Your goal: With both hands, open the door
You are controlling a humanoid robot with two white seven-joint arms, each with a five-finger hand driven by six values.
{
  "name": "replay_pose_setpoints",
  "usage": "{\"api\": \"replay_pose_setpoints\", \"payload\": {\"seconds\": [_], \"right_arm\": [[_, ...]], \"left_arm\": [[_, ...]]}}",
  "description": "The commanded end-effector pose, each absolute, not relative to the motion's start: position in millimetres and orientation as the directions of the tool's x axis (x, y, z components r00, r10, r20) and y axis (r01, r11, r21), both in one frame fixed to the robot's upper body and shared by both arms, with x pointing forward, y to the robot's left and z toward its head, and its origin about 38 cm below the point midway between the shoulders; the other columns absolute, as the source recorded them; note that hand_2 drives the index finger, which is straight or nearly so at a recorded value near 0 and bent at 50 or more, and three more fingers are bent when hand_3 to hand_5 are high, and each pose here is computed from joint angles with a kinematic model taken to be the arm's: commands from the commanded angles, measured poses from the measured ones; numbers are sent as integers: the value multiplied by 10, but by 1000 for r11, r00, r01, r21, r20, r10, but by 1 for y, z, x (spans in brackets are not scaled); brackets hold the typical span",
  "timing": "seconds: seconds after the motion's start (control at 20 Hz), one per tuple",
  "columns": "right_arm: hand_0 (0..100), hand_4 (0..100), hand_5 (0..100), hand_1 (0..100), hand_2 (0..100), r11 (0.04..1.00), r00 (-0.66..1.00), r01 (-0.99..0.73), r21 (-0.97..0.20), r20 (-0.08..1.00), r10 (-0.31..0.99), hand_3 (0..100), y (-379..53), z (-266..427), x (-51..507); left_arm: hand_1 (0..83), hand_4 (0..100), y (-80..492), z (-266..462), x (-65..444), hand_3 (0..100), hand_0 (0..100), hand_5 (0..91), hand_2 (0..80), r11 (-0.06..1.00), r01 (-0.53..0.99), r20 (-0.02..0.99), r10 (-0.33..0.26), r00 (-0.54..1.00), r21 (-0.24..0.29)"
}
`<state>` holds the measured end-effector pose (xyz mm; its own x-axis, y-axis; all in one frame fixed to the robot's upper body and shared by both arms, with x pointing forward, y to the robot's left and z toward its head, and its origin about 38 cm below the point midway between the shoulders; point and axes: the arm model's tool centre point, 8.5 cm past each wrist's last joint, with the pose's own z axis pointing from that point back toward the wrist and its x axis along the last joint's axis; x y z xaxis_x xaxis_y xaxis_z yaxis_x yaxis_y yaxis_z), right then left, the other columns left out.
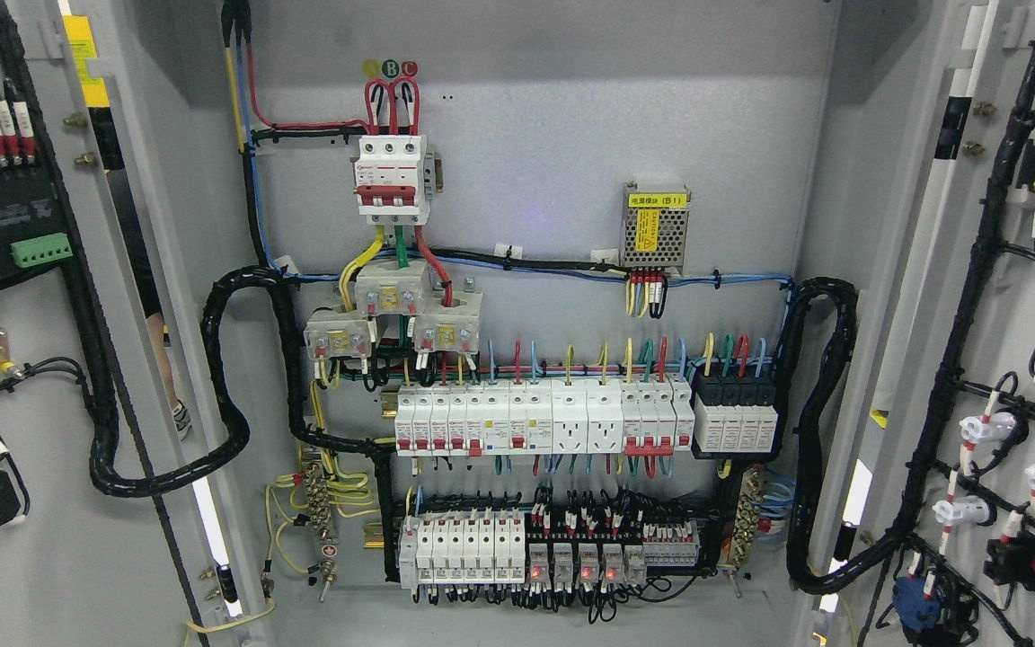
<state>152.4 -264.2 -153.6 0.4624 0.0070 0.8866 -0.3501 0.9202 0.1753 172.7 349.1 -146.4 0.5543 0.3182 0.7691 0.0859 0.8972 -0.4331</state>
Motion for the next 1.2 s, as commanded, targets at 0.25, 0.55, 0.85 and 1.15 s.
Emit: {"api": "replay_pose_setpoints", "payload": {"seconds": [0.25,0.55,0.85,1.15], "right_arm": [[0,0,0,500,40,955,937,-110,275,350,7,0,-249,-247,-44],[0,0,0,500,40,977,986,13,211,158,-48,0,-261,-254,-57],[0,0,0,500,40,998,998,-13,68,62,9,0,-272,-259,-47],[0,0,0,500,40,999,999,-33,-38,42,35,0,-281,-261,-35]], "left_arm": [[556,0,309,-237,-41,0,120,0,0,877,-186,154,278,948,-442],[556,0,327,-243,-63,0,120,0,0,955,-207,94,231,968,-213],[556,0,330,-246,-61,0,120,0,0,968,-221,100,233,967,-119],[556,0,329,-247,-58,0,120,0,0,969,-216,99,228,969,-118]]}}
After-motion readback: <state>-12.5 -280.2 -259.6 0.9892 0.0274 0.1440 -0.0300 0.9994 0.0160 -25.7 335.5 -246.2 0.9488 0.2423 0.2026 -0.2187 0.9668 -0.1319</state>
